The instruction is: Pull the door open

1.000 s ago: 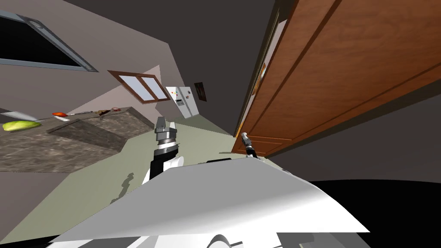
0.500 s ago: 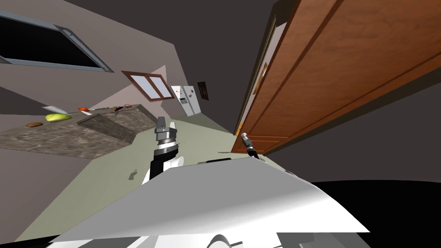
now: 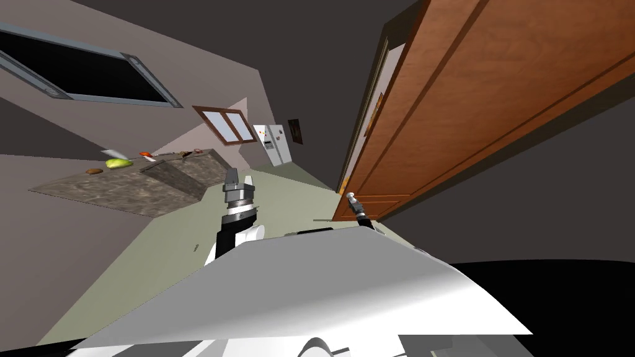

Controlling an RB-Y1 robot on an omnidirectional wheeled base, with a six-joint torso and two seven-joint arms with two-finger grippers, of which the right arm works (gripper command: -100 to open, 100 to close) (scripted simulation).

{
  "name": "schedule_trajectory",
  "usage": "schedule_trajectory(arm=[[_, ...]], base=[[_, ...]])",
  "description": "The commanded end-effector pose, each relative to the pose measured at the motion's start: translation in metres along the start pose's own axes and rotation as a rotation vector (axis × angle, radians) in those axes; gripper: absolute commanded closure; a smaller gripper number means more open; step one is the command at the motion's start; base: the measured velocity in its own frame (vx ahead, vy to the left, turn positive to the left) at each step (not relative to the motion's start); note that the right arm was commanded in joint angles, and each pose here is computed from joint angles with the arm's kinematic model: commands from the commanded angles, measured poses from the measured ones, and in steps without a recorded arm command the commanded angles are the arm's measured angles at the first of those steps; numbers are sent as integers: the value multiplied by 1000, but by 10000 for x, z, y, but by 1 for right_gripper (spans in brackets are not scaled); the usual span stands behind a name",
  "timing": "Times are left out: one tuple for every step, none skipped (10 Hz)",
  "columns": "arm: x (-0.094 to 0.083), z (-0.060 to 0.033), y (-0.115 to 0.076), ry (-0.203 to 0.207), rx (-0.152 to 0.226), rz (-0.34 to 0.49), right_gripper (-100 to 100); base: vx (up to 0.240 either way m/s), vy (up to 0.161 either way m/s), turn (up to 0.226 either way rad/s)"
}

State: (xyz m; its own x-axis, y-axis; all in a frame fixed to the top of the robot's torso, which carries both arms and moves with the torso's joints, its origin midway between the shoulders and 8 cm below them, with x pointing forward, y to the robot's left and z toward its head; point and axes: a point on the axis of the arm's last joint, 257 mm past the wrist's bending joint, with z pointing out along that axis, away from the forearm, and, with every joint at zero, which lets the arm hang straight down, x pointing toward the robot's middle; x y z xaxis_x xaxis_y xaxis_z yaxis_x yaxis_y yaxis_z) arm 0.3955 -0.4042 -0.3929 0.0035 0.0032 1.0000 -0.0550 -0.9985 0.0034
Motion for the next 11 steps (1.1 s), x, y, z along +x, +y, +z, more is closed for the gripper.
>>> schedule_trajectory(arm=[[10, -58, -6, 5, 22, 0, 100], [10, -101, -5, 5, 36, 0, 100], [11, -147, -5, 6, 51, 0, 100], [11, -194, -5, 6, 66, 1, 100], [11, -238, -6, 5, 80, 1, 100], [11, -259, -6, 5, 87, 2, 100], [11, -294, -8, 4, 98, 2, 100], [10, -328, -9, 4, 109, 3, 100], [8, -295, -12, 5, 102, 1, 100], [-5, -378, -8, 4, 118, 2, 100], [-5, -400, -2, 4, 121, 2, 100]], base=[[-211, -84, 153], [-234, -44, 117], [-210, -31, 85], [-170, -40, 96], [-171, -47, 90], [-173, -65, 81], [-175, -51, 70], [-169, -75, 81], [-75, -36, 28], [-97, -46, 121], [-142, -67, 145]])
